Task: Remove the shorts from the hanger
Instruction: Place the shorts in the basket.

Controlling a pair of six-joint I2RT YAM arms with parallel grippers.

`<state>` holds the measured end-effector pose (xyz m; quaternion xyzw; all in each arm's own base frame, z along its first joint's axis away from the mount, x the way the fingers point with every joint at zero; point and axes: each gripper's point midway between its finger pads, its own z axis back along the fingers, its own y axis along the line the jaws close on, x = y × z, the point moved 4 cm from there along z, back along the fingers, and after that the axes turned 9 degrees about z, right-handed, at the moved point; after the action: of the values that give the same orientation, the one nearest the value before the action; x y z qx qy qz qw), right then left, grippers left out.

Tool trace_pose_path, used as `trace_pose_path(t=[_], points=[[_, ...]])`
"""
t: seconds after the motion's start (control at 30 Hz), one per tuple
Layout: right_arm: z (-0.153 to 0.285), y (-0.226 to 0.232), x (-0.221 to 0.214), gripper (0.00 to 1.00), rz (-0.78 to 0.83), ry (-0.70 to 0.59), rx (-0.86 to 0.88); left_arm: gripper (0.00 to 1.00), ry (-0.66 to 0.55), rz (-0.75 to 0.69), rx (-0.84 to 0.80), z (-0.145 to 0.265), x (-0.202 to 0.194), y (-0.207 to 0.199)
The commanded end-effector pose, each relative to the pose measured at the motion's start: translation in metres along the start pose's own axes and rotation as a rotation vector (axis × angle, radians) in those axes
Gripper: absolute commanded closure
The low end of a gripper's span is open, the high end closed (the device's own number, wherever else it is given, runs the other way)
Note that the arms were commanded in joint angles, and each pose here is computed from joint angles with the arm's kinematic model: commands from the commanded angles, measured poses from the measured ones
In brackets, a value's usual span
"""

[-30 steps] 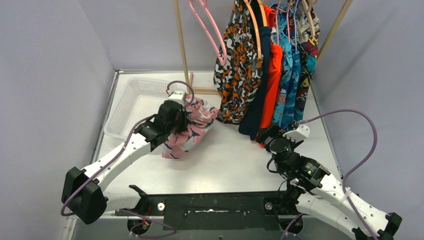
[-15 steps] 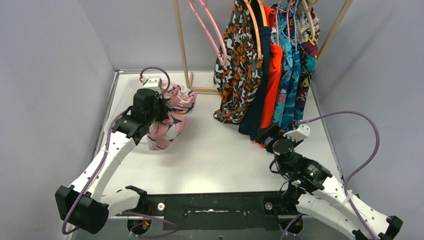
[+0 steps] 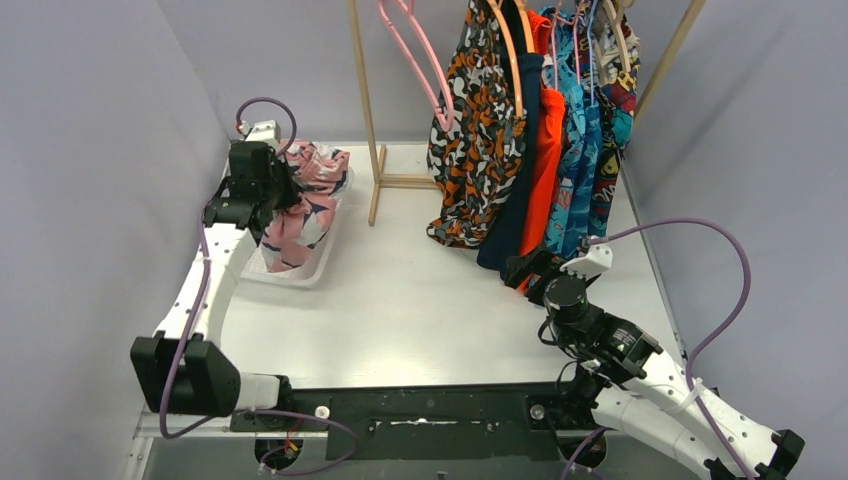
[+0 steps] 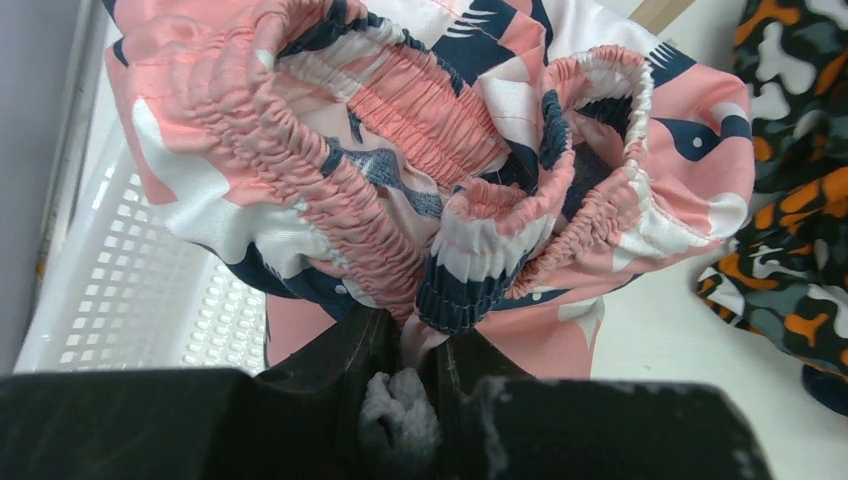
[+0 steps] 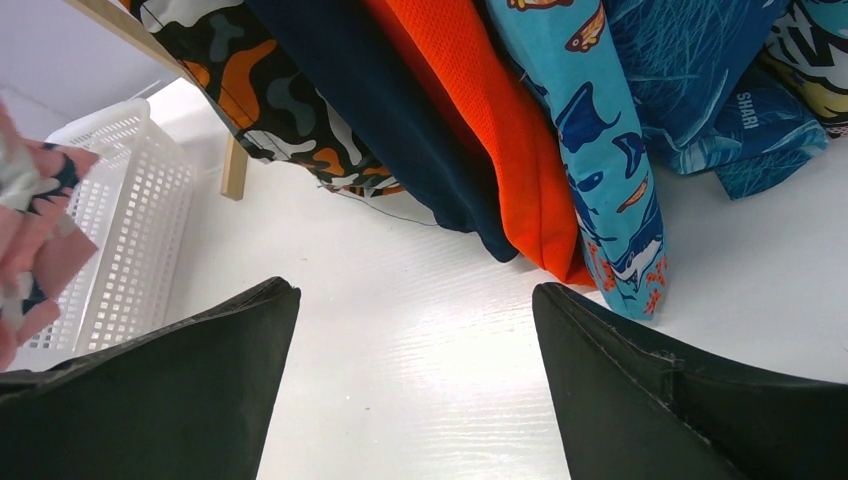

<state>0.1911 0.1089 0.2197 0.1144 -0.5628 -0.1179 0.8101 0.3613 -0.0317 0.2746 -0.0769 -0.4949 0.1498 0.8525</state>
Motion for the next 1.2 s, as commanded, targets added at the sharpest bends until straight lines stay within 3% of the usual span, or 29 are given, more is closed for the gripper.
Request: trace_pose_path(t=[0.0, 0.17, 0.3, 0.6, 0.7, 0.93, 1.17], points=[[0.000, 0.005, 0.012, 0.09, -0.027, -0.039, 0.016, 1.00, 0.015, 0.005, -0.086, -0.031, 0.018, 0.004], [0.001, 0.006, 0.015, 0.09, -0.025, -0.042, 0.023, 1.00, 0.186, 0.092, -0.075, -0.076, -0.016, 0.021], [0.001, 0.005, 0.015, 0.09, -0.021, -0.034, 0.019, 1.00, 0.333, 0.163, -0.015, -0.087, -0.063, 0.035], [-0.004, 0.006, 0.013, 0.09, -0.017, -0.036, 0.008, 1.00, 0.490, 0.244, 0.052, -0.042, -0.137, 0.047], [-0.006, 0.008, 0.015, 0.09, -0.015, -0.032, -0.001, 1.00, 0.488, 0.260, 0.083, -0.020, -0.153, 0.055], [-0.011, 0.010, 0.010, 0.09, -0.003, -0.013, 0.000, 1.00, 0.330, 0.248, 0.042, -0.003, -0.111, 0.046], [-0.009, 0.013, 0.016, 0.09, -0.009, -0.001, -0.003, 1.00, 0.227, 0.258, 0.051, -0.040, -0.066, 0.037]])
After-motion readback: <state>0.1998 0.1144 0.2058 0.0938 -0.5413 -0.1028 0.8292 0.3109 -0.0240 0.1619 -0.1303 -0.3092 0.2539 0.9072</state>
